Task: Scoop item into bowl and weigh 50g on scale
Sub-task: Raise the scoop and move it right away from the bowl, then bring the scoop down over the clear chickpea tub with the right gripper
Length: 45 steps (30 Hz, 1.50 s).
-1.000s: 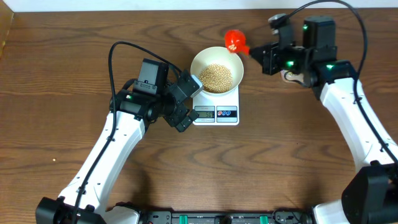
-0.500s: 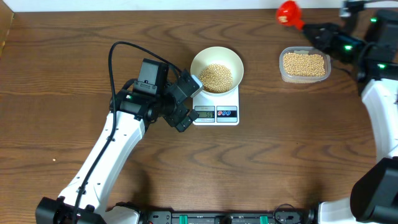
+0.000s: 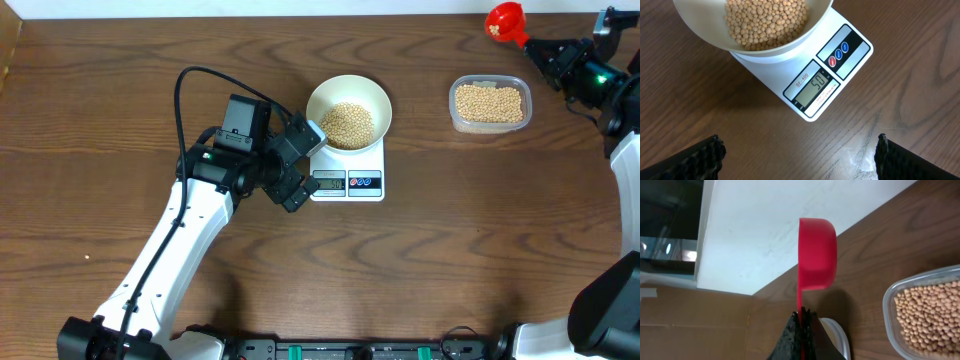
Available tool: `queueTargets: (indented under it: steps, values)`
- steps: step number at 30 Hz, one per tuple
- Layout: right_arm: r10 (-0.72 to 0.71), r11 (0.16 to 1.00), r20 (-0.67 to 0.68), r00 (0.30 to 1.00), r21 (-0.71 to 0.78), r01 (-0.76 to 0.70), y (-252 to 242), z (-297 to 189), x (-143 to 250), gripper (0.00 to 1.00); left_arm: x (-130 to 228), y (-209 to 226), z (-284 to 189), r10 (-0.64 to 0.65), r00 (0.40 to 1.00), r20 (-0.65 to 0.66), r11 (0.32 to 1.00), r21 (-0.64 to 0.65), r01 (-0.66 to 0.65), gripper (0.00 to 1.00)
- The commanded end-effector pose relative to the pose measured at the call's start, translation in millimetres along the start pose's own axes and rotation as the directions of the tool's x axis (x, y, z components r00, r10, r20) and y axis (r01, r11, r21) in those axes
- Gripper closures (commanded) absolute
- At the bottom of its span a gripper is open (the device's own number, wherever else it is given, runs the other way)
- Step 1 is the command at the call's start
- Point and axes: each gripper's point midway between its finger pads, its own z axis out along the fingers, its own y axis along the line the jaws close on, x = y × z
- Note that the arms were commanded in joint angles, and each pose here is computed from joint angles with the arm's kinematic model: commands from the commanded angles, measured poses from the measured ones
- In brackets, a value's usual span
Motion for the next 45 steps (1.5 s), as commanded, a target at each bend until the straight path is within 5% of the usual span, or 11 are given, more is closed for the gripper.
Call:
queueTargets:
  steps: [1,14,24,45]
  values:
    - [-0.026,1.0,0.003,1.0,-0.014,0.026,10,-8,-4,0.99,-2,1,-3,0.013,1.0,0.007,1.0,-0.01,-0.012,0.02]
    - [0.045,0.947,-0.138,0.989,0.321,0.002,-62,-22,49,0.99,-2,1,-3,0.013,1.0,0.007,1.0,-0.01,-0.012,0.02]
    - [-0.148,0.81,-0.176,0.973,0.543,0.221,-85,-13,52,0.99,-2,1,-3,0.013,1.0,0.007,1.0,-0.011,-0.013,0.02]
    - [-0.432,0.486,-0.348,0.832,0.688,0.539,-67,12,75,0.99,-2,1,-3,0.013,1.0,0.007,1.0,-0.011,-0.013,0.02]
